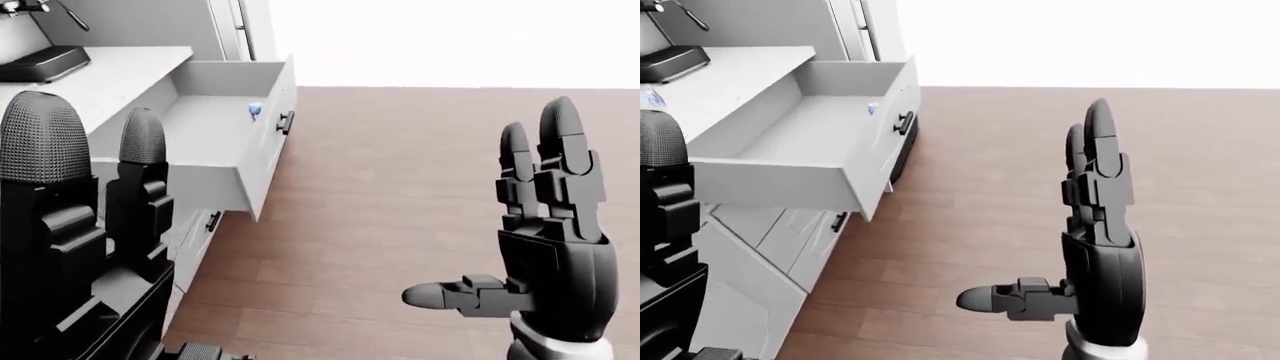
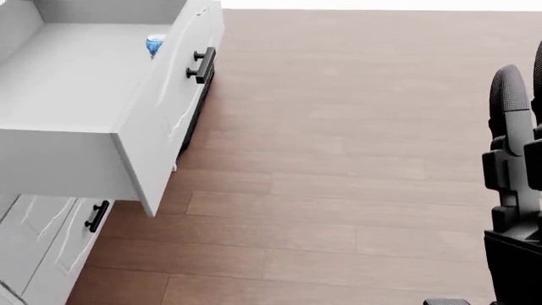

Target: Close the right drawer.

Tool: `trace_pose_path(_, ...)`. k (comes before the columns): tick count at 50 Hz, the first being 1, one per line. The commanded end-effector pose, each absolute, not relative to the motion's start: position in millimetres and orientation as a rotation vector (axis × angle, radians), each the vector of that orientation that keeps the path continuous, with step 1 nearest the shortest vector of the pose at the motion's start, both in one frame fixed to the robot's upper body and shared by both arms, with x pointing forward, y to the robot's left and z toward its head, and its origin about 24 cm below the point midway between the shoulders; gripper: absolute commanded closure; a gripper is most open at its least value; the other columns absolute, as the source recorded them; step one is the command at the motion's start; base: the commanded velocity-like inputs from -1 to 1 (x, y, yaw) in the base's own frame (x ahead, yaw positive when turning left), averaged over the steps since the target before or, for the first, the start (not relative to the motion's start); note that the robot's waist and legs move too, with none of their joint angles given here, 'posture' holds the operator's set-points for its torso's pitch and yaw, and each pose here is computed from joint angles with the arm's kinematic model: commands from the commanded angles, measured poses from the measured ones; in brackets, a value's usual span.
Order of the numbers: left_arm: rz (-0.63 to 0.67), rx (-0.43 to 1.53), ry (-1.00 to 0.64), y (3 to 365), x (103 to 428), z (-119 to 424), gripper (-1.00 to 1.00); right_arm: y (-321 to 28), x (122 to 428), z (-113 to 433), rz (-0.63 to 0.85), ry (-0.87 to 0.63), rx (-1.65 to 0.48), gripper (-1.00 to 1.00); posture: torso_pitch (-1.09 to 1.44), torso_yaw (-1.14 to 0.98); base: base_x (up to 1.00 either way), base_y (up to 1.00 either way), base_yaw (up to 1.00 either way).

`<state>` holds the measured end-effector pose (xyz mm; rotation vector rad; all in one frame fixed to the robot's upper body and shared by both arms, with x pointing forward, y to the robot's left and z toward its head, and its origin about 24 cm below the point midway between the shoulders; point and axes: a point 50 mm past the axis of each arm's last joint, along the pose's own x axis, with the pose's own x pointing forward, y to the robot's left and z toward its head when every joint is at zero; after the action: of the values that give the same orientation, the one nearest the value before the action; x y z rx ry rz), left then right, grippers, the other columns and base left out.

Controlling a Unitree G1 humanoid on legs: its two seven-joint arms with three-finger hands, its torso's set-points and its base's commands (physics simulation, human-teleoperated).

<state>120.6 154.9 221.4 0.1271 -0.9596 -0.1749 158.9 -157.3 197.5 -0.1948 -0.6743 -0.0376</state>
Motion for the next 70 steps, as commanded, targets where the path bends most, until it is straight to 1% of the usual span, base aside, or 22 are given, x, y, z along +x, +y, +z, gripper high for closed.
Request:
trace_pose_path(1,-0.172,0.13,-0.998,155.6,116.5,226.2,-1.0,-155.2,154.4,204.8,-0.031,-0.728,-0.192,-1.0,0.0,0.0,0.0,0.13,0.0)
trace_pose_path(30,-0.175,0.131,-0.999,155.0,116.1,225.9,-1.0,-153.2,152.1,204.0,-0.007,-0.732,-0.194,-1.0,0.0,0.0,0.1,0.24,0.0)
trace_pose_path(70,-0.176,0.131,-0.998,154.5,116.5,225.8,-1.0,-153.6,154.5,203.0,-0.012,-0.721,-0.197,-1.0,0.0,0.0,0.18,0.25,0.0)
